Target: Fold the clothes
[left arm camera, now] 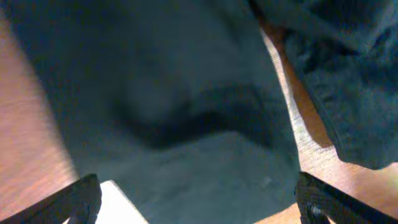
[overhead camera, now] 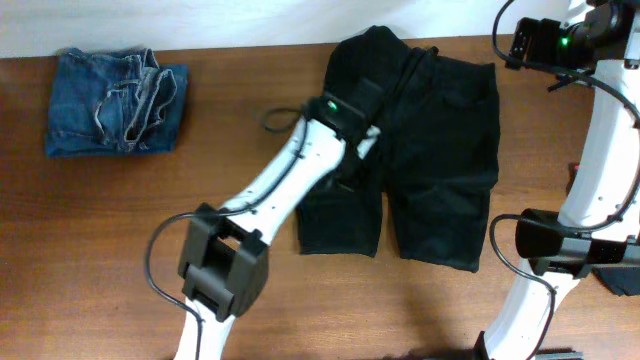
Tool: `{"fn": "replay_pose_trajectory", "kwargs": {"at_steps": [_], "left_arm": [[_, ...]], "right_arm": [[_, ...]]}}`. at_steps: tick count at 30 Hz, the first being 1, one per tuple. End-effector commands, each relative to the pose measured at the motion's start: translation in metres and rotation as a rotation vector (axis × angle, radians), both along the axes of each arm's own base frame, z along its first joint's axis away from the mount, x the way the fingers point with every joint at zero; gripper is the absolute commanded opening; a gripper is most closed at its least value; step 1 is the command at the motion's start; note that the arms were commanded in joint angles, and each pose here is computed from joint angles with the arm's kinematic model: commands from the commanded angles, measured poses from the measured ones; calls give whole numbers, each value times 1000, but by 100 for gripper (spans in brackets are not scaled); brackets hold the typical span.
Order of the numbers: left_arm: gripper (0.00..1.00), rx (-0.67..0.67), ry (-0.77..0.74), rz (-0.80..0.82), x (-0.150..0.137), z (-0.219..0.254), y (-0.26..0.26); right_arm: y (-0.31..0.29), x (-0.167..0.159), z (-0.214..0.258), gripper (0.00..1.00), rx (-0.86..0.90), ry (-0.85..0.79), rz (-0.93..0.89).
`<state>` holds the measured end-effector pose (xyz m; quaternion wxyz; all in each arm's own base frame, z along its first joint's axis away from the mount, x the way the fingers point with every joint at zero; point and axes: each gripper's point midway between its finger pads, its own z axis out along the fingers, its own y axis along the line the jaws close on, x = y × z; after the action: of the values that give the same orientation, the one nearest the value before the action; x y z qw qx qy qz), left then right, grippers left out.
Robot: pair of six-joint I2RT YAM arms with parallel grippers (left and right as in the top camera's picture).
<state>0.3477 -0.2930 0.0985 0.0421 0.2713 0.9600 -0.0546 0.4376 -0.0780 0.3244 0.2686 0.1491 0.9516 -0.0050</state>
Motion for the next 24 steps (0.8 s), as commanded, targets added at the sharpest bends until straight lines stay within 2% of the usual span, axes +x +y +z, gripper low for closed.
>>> {"fn": "replay_pose_trajectory", "kwargs": {"at_steps": [1,9,14,24], "left_arm": [[99,50,-5,-15,-15,-20,-9],[99,197,-80,68,-19,-45,2],[99,232,-46,55,-23,-70,0],[99,209,-22,-7,-47,-79,-27]], "right_arm": [[1,1,-5,99,13,12,-1],[1,2,-6,99,14,15,-1],[1,2,-6,99,14,15,-1],[1,4,-10,99,16,24,-1]]}}
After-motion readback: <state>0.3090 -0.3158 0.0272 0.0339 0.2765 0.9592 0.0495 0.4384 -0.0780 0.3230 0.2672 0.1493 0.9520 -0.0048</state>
